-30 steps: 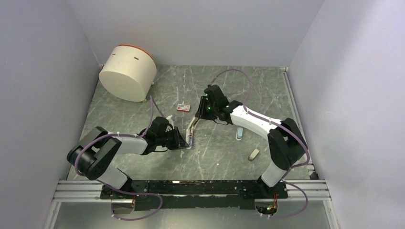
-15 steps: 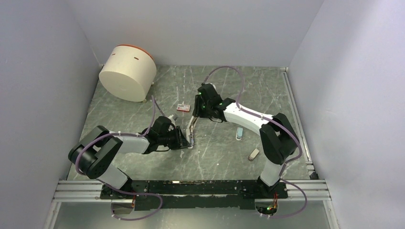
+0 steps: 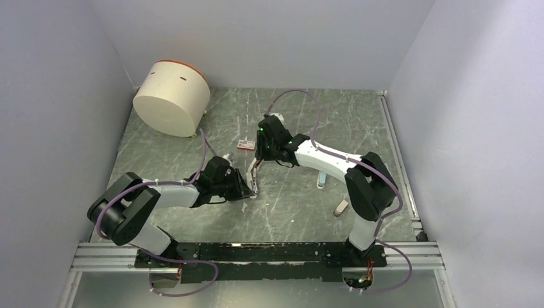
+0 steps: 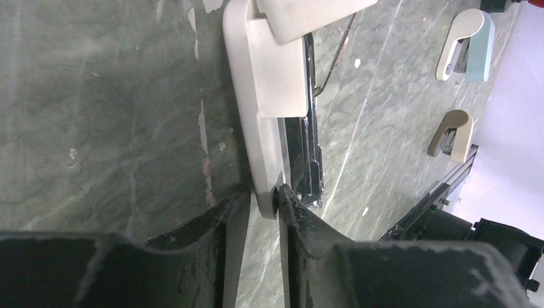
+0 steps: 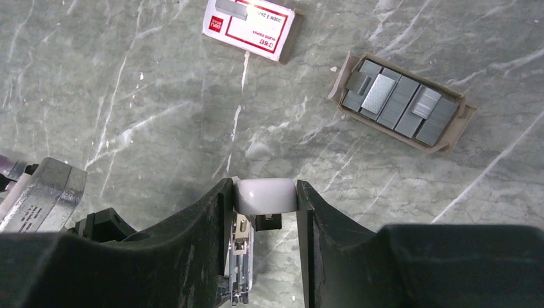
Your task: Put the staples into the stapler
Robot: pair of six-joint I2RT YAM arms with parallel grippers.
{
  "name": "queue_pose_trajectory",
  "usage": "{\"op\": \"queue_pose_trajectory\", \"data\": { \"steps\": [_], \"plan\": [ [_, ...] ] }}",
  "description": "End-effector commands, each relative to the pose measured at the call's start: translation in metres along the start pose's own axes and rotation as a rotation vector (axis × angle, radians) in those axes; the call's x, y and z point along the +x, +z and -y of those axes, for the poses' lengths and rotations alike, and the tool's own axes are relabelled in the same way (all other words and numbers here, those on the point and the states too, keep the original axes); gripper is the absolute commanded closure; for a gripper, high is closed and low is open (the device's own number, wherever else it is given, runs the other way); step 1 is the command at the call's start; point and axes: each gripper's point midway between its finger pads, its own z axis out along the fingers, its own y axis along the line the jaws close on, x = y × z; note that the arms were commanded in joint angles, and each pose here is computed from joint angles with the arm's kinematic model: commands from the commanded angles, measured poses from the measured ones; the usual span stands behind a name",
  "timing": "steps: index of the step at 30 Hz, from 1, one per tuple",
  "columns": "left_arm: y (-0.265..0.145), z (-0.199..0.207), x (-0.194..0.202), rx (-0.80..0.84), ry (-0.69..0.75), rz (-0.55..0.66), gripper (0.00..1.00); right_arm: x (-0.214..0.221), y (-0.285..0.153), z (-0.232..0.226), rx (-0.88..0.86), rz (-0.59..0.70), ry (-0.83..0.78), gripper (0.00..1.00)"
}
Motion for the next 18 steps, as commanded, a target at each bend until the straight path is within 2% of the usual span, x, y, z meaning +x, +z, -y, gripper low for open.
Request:
{"op": "queue_pose_trajectory", "data": {
  "steps": [1,5,10,14,18],
  "plan": [
    [-0.009,-0.093,0.034,-0.350,-0.009,-0.066,0.68,0.006,0.001,-0.003,0.014,-0.022,-0.025,0.61],
    [-0.006,-0.086,0.035,-0.300,-0.005,-0.074,0.66,0.001,-0.002,-0.006,0.035,0.001,-0.045,0.62],
    [-0.006,-0.081,0.032,-0.281,-0.016,-0.075,0.65,-0.002,-0.012,-0.008,0.139,0.046,-0.093,0.71],
    [-0.007,-0.077,0.029,-0.257,-0.026,-0.075,0.55,0.002,-0.020,-0.011,0.219,0.062,-0.134,0.73],
    [-0.004,-0.076,0.030,-0.230,-0.045,-0.086,0.61,0.005,-0.023,-0.016,0.245,0.063,-0.146,0.73]
  ]
}}
